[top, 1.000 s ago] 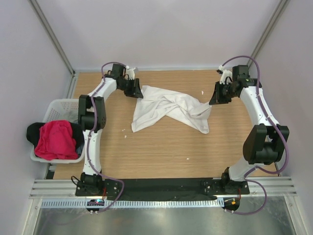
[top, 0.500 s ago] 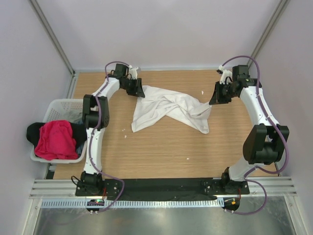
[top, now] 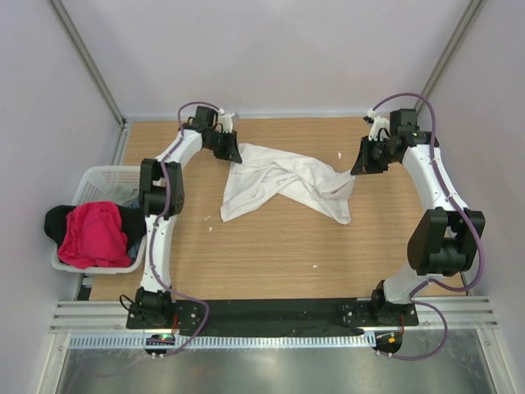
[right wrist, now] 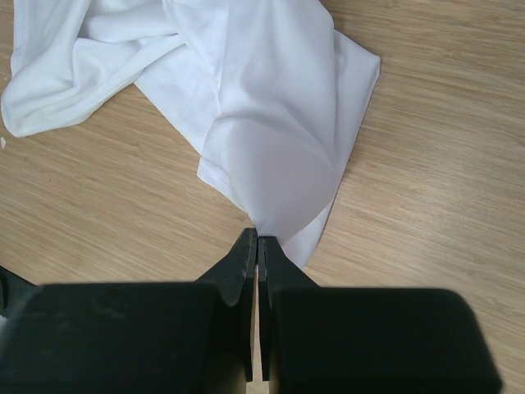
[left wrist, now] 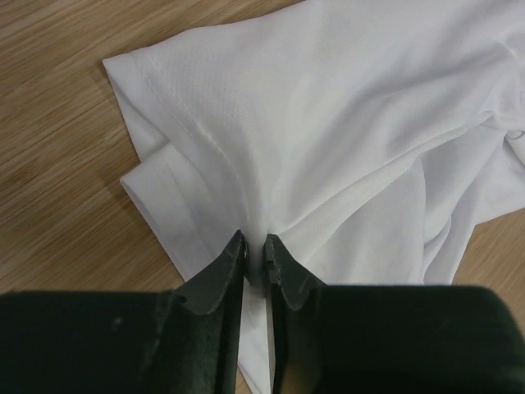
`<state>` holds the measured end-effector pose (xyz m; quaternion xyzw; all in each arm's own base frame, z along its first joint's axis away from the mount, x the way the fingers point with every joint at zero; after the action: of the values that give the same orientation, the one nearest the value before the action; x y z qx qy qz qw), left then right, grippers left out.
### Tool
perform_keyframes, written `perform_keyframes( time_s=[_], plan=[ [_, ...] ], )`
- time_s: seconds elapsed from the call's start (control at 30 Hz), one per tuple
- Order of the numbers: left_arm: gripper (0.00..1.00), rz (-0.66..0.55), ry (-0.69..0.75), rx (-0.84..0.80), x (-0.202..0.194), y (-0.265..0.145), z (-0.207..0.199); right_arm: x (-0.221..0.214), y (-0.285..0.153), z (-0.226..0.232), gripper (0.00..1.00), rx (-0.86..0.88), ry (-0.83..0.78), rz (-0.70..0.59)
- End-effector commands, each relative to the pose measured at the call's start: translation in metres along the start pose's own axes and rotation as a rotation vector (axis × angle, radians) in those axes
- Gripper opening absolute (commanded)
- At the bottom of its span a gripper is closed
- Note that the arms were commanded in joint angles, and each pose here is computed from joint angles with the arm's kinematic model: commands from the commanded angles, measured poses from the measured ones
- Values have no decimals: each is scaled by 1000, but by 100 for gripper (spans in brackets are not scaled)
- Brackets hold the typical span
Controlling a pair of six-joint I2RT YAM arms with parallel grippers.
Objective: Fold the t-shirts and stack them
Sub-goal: Flatten the tshirt out
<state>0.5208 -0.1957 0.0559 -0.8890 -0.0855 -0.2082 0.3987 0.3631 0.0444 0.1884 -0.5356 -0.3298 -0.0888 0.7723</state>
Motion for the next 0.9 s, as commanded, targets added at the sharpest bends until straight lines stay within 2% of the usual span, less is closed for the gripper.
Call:
perform_keyframes(
  time_s=[0.0,0.1,0.2,0.3,0.43,0.57,0.7,0.87],
  plan=[
    [15,-65,58,5,22,-32,-25,11,-2,-1,1,-12,-30,-40],
    [0,-99,107,85,31,-51,-24,12,-5,-4,1,-36,-39,-40],
    [0,-168,160,112,48,-87,-41,23,-17,-10,1,-92,-56,-77],
    [0,-222,207,126,59,-119,-57,48,-41,-25,1,-173,-33,-168],
    [0,-338,299,124,69,-182,-105,86,-84,-48,1,-269,-10,-302],
    [0,-402,355,109,61,-225,-139,123,-143,-68,1,-349,6,-455],
    [0,-450,435,114,49,-273,-174,139,-181,-52,1,-332,-9,-556],
    [0,-528,484,86,30,-326,-214,143,-242,-2,1,-327,-96,-683]
  ],
)
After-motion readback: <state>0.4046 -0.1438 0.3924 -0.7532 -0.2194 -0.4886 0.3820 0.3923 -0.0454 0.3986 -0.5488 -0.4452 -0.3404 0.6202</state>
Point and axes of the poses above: each gripper's point midway between its finger pads, its own y axis out along the fingers, its own z axis along the line the jaws close on, x = y × z, the point moved 2 cm from there along -y, back along the fingers, and after that the axes turned 13 degrees about -y, right-handed, at the moved point
